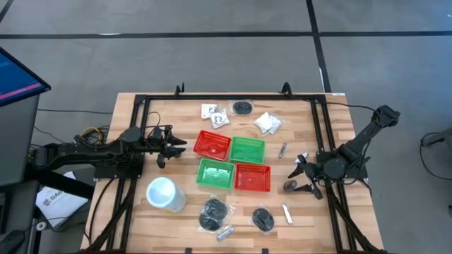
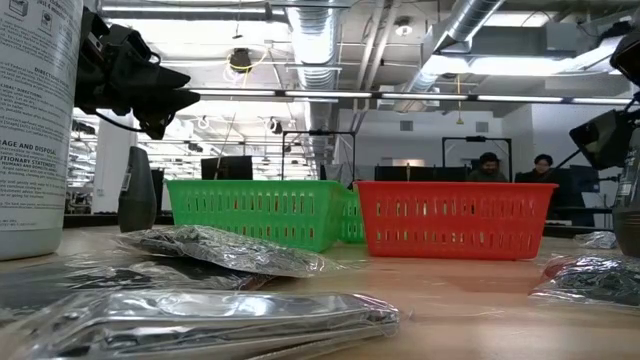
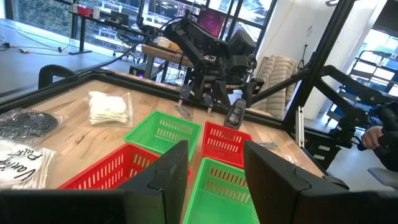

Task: Pick & Place Travel size toiletries
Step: Put the black deodorant into the bottom right red bin

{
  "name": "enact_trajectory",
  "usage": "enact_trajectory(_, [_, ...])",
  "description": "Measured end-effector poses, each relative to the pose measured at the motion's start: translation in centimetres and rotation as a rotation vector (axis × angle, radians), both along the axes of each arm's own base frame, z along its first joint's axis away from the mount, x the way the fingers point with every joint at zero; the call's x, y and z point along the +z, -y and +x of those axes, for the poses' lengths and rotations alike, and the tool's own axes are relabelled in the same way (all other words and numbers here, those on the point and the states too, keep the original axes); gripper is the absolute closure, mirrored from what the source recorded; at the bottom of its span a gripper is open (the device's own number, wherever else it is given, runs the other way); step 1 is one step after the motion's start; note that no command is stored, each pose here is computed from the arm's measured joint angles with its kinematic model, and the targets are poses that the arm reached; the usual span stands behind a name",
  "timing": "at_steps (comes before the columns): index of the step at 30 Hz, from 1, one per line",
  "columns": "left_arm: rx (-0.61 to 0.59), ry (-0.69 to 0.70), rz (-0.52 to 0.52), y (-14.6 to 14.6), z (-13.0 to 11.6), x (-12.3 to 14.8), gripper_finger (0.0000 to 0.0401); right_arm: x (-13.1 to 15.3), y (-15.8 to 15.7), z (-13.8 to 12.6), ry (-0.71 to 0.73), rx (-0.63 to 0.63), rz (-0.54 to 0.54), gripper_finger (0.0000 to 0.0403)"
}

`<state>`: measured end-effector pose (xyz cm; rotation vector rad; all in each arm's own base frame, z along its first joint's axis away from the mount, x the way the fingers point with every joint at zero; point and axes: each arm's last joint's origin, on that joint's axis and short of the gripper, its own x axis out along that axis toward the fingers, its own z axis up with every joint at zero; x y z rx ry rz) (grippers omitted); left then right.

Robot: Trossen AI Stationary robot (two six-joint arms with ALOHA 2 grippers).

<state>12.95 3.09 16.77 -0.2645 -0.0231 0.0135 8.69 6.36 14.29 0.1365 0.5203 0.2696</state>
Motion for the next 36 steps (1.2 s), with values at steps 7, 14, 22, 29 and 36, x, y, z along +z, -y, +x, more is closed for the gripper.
enact_trajectory(7, [0.0, 0.0, 0.001, 0.0, 0.0, 0.0, 0.0256, -0.8, -0.3, 0.4, -0.08, -0.031, -0.011, 0.0143])
enact_trajectory(14, [0.0, 0.0, 0.002, 0.0, 0.0, 0.0, 0.0256, -1.2, -0.9, 1.0, -0.09, -0.032, -0.02, 0.0143])
enact_trajectory(22, [0.0, 0.0, 0.002, 0.0, 0.0, 0.0, 0.0256, -2.1, -1.4, 1.6, -0.143, -0.034, -0.067, 0.0143])
enact_trajectory(29, [0.0, 0.0, 0.002, 0.0, 0.0, 0.0, 0.0256, -2.9, -1.8, 2.1, -0.18, -0.035, -0.101, 0.0143])
enact_trajectory(36, [0.0, 0.0, 0.001, 0.0, 0.0, 0.0, 0.0256, -3.6, -2.1, 2.5, -0.198, -0.044, -0.127, 0.0143])
